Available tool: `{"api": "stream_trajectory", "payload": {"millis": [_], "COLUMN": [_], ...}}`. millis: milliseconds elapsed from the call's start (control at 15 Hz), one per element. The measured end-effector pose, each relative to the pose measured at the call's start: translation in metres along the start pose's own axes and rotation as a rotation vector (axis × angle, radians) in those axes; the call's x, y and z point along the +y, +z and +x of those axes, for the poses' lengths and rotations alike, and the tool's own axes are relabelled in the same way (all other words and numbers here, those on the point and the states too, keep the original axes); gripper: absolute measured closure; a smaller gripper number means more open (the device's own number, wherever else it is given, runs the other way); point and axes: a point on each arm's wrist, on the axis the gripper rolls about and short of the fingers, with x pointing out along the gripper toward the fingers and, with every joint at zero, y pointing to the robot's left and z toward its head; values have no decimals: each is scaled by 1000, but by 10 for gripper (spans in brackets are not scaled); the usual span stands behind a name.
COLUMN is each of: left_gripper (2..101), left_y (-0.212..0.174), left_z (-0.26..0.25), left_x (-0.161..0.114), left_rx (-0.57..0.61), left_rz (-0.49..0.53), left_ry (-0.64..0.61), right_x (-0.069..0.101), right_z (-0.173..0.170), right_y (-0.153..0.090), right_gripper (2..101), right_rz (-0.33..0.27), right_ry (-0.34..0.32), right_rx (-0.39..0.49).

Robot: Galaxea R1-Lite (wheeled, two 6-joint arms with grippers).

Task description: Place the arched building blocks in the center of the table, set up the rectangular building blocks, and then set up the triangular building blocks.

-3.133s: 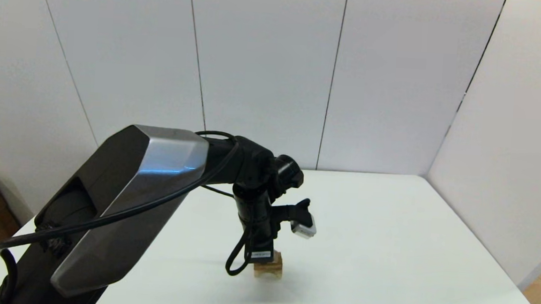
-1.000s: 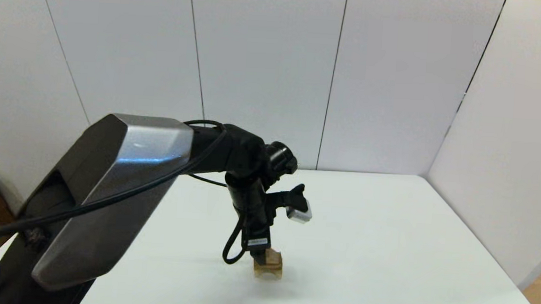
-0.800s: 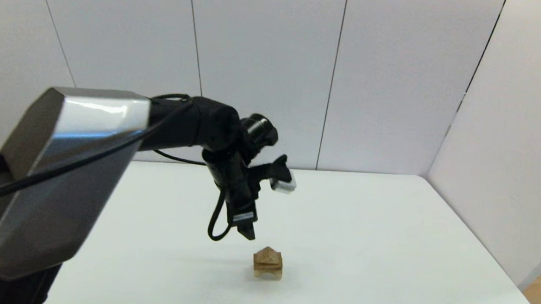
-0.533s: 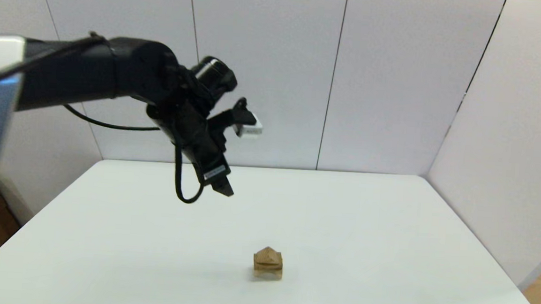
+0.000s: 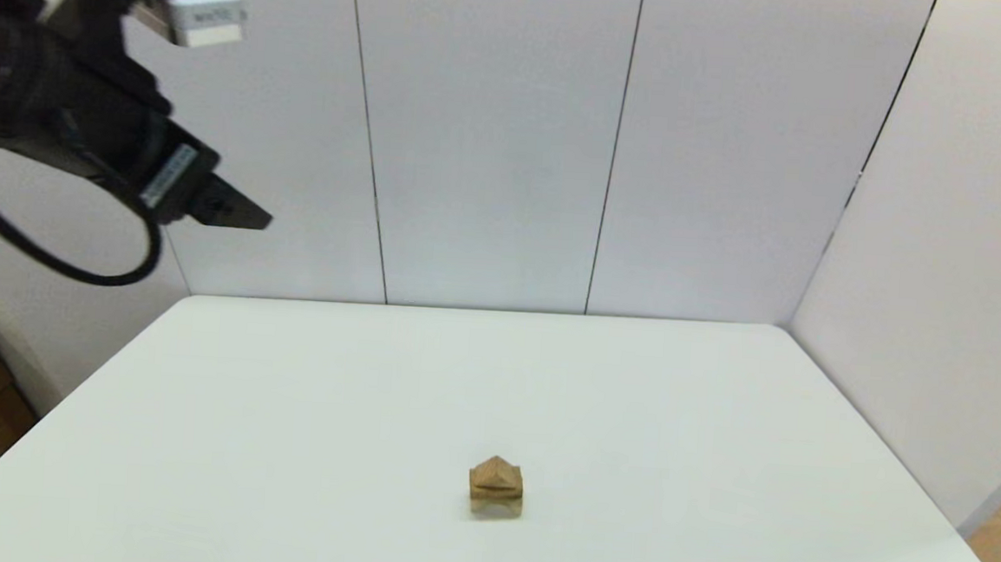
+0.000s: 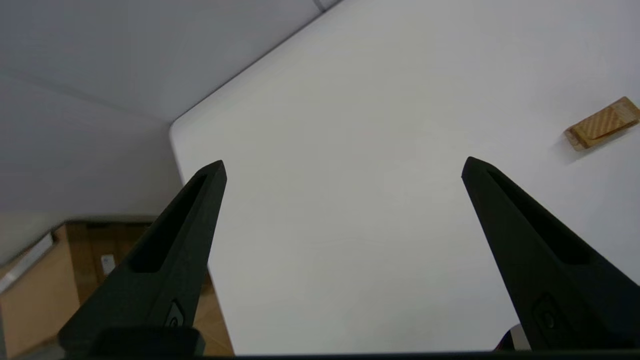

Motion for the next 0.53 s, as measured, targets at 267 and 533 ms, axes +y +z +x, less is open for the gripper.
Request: {"api": "stream_trajectory", "payload": {"millis": [267,533], "left_gripper": [69,62], "left_y": [-63,-141], "left_z": [-84,-136], "left_x": [18,-1], "left_rx": [-93,-182], "left_rz": [-123,-251], "left_ry": [141,256], "right_x": [0,0], "right_z": [0,0], "right_y": [0,0], "right_gripper": [43,43], "right_rz": [0,0], "right_ry": [0,0], "right_rx": [0,0]}}
